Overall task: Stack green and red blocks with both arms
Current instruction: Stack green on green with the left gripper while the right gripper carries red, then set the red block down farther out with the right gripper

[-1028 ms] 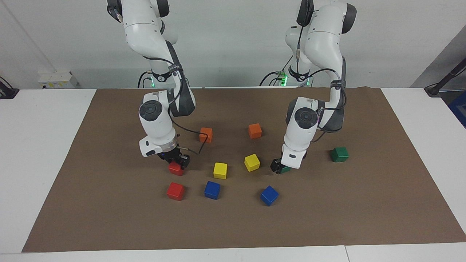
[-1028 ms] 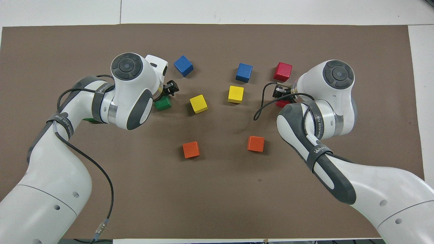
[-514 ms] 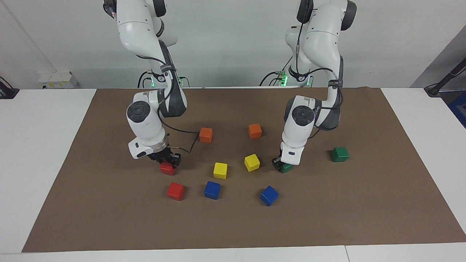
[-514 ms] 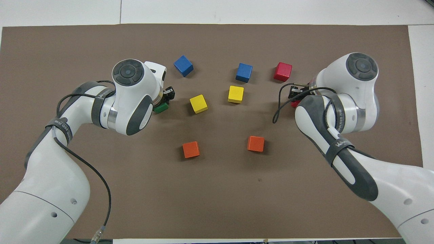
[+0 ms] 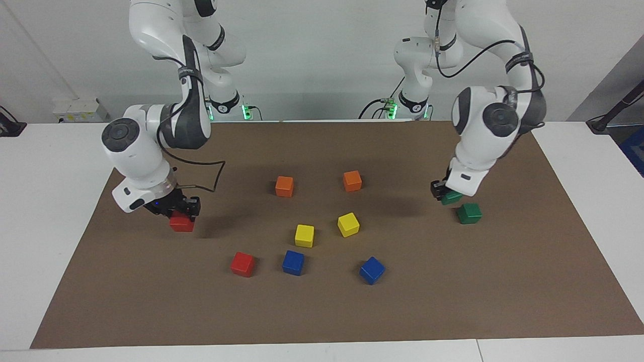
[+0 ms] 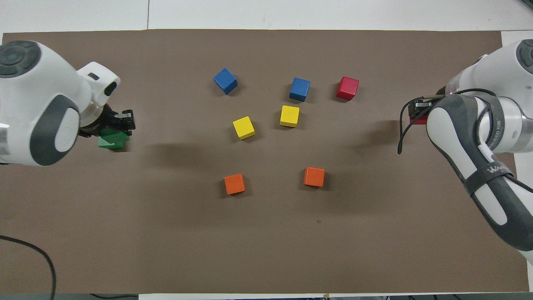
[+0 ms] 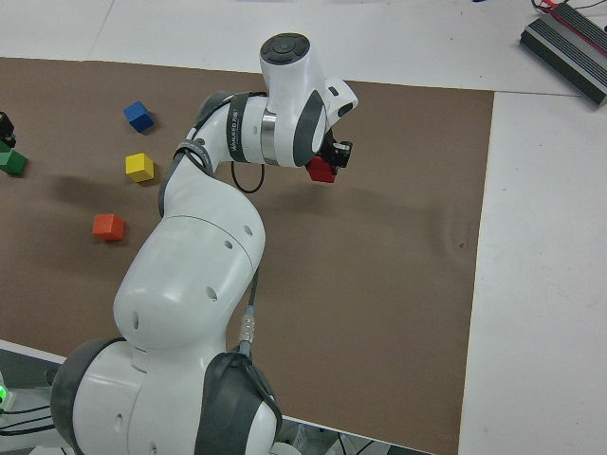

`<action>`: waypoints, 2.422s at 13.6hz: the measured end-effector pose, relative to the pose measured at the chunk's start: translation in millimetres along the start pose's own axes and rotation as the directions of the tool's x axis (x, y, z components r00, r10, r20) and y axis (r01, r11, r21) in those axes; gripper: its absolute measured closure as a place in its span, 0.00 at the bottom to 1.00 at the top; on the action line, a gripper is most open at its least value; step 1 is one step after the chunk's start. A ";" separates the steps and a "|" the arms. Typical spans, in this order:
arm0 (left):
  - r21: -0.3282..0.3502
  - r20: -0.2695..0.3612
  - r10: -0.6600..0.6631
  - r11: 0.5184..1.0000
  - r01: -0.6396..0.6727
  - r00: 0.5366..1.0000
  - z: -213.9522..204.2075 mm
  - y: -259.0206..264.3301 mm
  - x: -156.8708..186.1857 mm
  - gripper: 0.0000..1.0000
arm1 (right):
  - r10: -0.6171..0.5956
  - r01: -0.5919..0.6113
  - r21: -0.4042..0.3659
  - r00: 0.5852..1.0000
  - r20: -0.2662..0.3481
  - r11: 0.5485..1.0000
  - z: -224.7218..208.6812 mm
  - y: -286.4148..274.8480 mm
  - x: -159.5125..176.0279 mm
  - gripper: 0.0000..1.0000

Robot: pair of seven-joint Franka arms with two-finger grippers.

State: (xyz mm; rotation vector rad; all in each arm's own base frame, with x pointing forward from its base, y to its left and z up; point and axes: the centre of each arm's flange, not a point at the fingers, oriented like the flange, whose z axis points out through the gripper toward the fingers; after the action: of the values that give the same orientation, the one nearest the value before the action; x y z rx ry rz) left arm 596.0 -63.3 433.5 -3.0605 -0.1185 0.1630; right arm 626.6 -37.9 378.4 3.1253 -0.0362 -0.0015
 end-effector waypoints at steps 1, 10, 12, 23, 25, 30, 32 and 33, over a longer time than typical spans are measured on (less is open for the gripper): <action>-0.005 0.009 0.052 0.999 -0.052 0.999 6.6 -25.3 2.9 0.45 | -0.018 0.018 -0.001 1.000 -0.011 1.000 13.2 14.2 -4.5 0.44; -0.021 -0.042 0.164 0.986 -0.165 0.986 59.4 -52.9 6.8 0.45 | -0.050 0.049 -0.010 0.998 -0.036 0.999 65.9 27.9 -12.5 0.44; -0.021 -0.050 0.160 0.987 -0.161 0.986 67.4 -55.3 5.9 0.45 | -0.049 0.048 -0.010 0.998 -0.035 0.999 69.9 27.9 -12.0 0.44; -0.044 -0.053 0.129 0.990 -0.131 0.990 88.5 -54.8 6.4 0.45 | -0.054 0.054 -0.005 0.998 -0.021 0.999 51.0 24.5 -8.0 0.00; -0.044 -0.054 0.128 0.991 -0.130 0.990 88.4 -55.3 6.6 0.45 | -0.075 0.075 -0.001 0.997 0.014 0.997 8.5 13.6 -0.3 0.00; -0.046 -0.062 0.114 0.992 -0.117 0.991 89.4 -62.5 8.3 0.45 | 0.023 -0.023 -0.031 1.000 0.001 0.999 -75.7 -31.0 17.5 0.00; -0.046 -0.065 0.114 0.992 -0.118 0.991 89.4 -62.3 8.7 0.45 | 0.142 -0.142 -0.029 0.990 -0.010 0.989 -66.3 -65.0 21.3 0.00; -0.046 -0.065 0.115 0.992 -0.118 0.991 89.4 -62.2 8.7 0.45 | 0.192 -0.193 -0.029 0.981 -0.012 0.981 -56.6 -83.7 23.6 0.00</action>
State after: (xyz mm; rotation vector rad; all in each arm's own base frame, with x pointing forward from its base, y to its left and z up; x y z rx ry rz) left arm 590.3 5.5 348.9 -3.1196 0.0605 0.0718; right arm 652.2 46.1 433.6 3.0774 -0.3351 0.0149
